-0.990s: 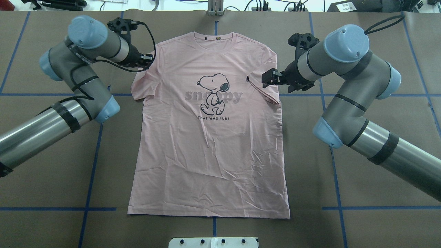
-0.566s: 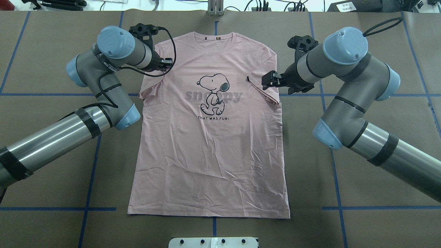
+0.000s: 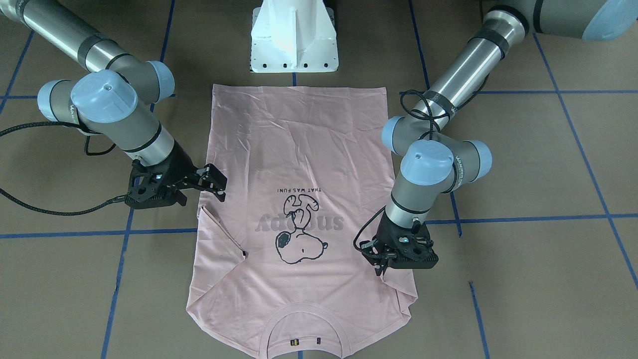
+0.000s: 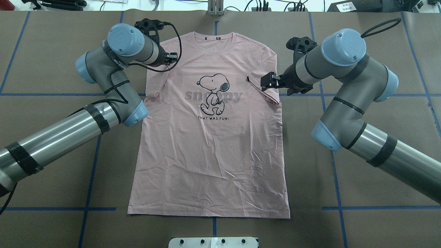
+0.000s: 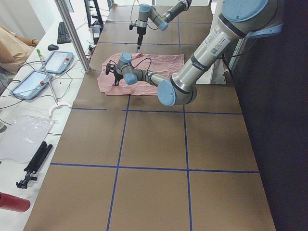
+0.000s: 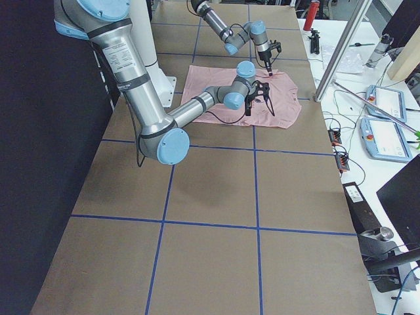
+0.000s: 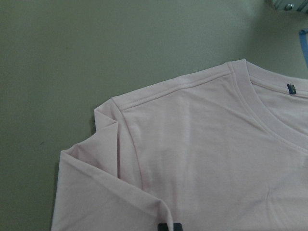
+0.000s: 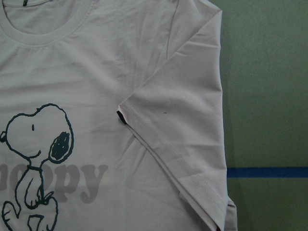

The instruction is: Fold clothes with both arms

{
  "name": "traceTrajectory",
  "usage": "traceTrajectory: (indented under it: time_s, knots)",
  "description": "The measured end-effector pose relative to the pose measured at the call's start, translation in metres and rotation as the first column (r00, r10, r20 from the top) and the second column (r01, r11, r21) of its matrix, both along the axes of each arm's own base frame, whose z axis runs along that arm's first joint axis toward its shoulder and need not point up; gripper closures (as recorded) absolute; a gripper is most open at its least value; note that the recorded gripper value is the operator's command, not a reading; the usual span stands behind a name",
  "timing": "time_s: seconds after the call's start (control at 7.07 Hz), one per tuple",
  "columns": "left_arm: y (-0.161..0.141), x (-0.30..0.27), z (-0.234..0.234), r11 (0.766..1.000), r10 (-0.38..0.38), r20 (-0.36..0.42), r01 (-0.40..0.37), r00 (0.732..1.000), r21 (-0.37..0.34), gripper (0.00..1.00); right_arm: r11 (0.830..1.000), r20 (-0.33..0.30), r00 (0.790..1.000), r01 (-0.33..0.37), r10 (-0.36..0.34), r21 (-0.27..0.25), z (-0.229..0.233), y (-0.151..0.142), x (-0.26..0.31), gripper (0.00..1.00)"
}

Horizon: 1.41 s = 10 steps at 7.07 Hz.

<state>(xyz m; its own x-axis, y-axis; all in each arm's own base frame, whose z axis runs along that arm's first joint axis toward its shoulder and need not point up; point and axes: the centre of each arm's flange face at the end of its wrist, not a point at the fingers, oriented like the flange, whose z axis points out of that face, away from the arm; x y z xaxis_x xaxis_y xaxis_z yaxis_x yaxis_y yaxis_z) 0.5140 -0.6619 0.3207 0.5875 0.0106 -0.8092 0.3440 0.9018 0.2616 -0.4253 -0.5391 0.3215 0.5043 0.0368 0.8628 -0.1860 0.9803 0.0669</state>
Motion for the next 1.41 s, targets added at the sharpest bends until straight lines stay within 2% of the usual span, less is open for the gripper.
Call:
traceTrajectory:
  time_s: [0.14,0.28,0.57,0.71,0.99,1.13,1.27,1.41]
  knots:
    - [0.000,0.000,0.000,1.000,0.000,0.000,0.000,1.000,0.001,0.30,1.000,-0.002,1.000,0.002,-0.002,-0.002,0.001,0.001,-0.002,0.00]
    - [0.001,0.000,-0.001,1.000,0.001,-0.003,-0.001,1.000,0.004,0.27,1.000,-0.005,1.000,0.005,-0.005,-0.004,0.004,0.001,-0.004,0.00]
    - [0.011,-0.007,-0.018,1.000,0.005,-0.035,-0.004,0.999,0.029,0.27,1.000,-0.007,1.000,-0.002,0.002,0.005,-0.001,0.007,-0.011,0.00]
    - [0.030,-0.017,-0.024,0.999,0.011,-0.068,-0.008,0.998,0.046,0.27,1.000,0.003,1.000,-0.030,0.030,-0.005,-0.012,0.023,-0.024,0.00]
    - [0.105,-0.036,-0.031,0.998,0.038,-0.169,-0.029,0.985,0.054,0.23,0.987,0.076,0.992,-0.088,0.098,-0.131,-0.041,0.094,-0.058,0.01]
    - [0.139,-0.048,-0.028,0.998,0.048,-0.204,-0.039,0.978,0.048,0.22,0.974,0.080,0.988,-0.113,0.131,-0.196,-0.050,0.146,-0.064,0.01]
    - [0.158,-0.058,-0.023,0.998,0.055,-0.216,-0.046,0.975,0.044,0.21,0.958,0.034,0.987,-0.143,0.156,-0.248,-0.056,0.201,-0.065,0.03]
    - [0.166,-0.062,-0.017,0.998,0.058,-0.216,-0.051,0.975,0.039,0.21,0.936,-0.025,0.981,-0.193,0.194,-0.294,-0.054,0.257,-0.067,0.09]
